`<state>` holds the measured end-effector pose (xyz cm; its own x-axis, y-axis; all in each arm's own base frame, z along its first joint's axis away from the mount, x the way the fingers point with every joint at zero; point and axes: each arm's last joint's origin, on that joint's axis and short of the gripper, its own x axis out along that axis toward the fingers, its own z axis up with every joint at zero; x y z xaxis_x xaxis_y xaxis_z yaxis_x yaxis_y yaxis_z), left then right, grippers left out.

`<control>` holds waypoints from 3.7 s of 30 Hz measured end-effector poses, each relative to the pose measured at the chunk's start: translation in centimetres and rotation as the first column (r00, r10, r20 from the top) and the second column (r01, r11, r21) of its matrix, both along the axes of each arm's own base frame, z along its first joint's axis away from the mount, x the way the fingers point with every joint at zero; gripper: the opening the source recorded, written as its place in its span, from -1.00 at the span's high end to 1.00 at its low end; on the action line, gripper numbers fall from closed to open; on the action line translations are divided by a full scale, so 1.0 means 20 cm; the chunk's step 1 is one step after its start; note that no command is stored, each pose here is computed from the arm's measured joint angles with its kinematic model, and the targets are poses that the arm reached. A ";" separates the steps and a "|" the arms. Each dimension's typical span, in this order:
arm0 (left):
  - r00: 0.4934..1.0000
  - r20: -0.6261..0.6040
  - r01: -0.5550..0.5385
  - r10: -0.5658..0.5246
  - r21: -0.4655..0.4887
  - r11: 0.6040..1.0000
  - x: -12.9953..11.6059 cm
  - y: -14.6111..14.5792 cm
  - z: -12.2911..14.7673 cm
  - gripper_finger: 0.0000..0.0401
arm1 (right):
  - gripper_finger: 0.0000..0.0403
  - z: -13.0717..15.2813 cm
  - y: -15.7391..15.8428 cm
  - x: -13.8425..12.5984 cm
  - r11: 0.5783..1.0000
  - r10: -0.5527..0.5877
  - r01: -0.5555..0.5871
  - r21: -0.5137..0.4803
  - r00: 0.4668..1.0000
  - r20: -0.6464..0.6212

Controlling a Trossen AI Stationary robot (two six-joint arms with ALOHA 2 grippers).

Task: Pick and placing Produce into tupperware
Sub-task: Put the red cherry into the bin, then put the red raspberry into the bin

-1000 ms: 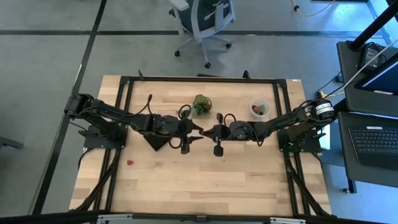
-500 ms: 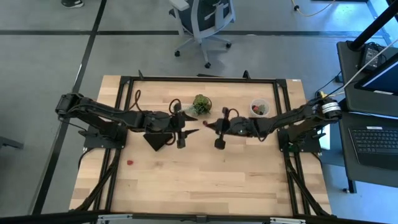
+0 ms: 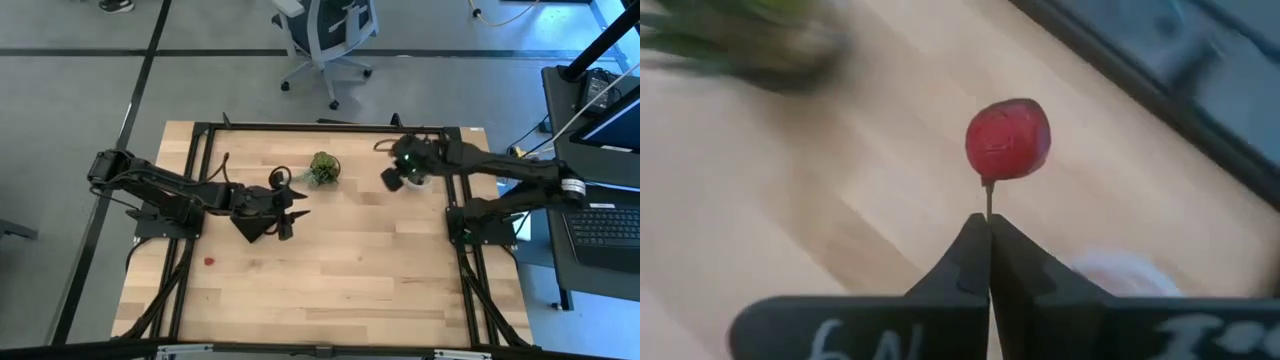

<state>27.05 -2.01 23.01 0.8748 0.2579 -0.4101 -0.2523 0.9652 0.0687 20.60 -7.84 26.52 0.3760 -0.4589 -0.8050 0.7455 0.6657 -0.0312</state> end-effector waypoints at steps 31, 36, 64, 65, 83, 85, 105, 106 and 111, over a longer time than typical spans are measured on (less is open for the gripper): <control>1.000 -0.016 -0.003 0.003 -0.004 1.000 -0.01 0.00 -0.03 0.03 | 1.00 -0.30 -0.13 -0.27 0.943 -0.111 0.188 0.273 0.955 -0.273; 1.000 -0.016 -0.003 0.003 -0.004 1.000 -0.01 0.00 -0.03 0.03 | 0.99 -0.30 -0.13 -0.27 0.945 -0.114 0.186 0.268 0.958 -0.262; 1.000 -0.016 -0.003 0.003 -0.004 1.000 -0.01 0.00 -0.03 0.03 | 0.88 -0.30 -0.14 -0.26 0.946 -0.122 0.189 0.263 0.960 -0.251; 1.000 -0.016 -0.003 0.003 -0.004 1.000 -0.01 0.00 -0.03 0.03 | 0.85 -0.30 -0.14 -0.26 0.946 -0.122 0.189 0.263 0.960 -0.251; 0.965 -0.221 0.121 -0.139 -0.095 0.988 -0.07 -0.05 -0.12 0.03 | 0.40 -0.03 -0.15 -0.15 0.992 -0.027 0.030 0.122 0.999 -0.024; 0.954 -0.257 0.132 -0.152 -0.095 0.987 -0.08 -0.06 -0.13 0.03 | 0.40 0.01 -0.14 -0.10 0.998 0.011 -0.016 0.062 0.997 0.079; 0.747 -0.641 -0.211 -0.178 -0.483 0.850 -0.31 -0.23 -0.26 0.03 | 0.40 -0.12 0.20 0.25 0.850 0.520 -0.405 -0.336 0.743 0.422; 0.721 -0.672 -0.260 -0.169 -0.489 0.833 -0.32 -0.24 -0.27 0.03 | 0.40 -0.14 0.20 0.25 0.851 0.519 -0.404 -0.335 0.743 0.423; 0.531 -0.843 -0.512 -0.079 -0.394 0.763 -0.45 -0.25 -0.29 0.03 | 0.40 -0.22 0.19 0.29 0.863 0.501 -0.402 -0.306 0.757 0.419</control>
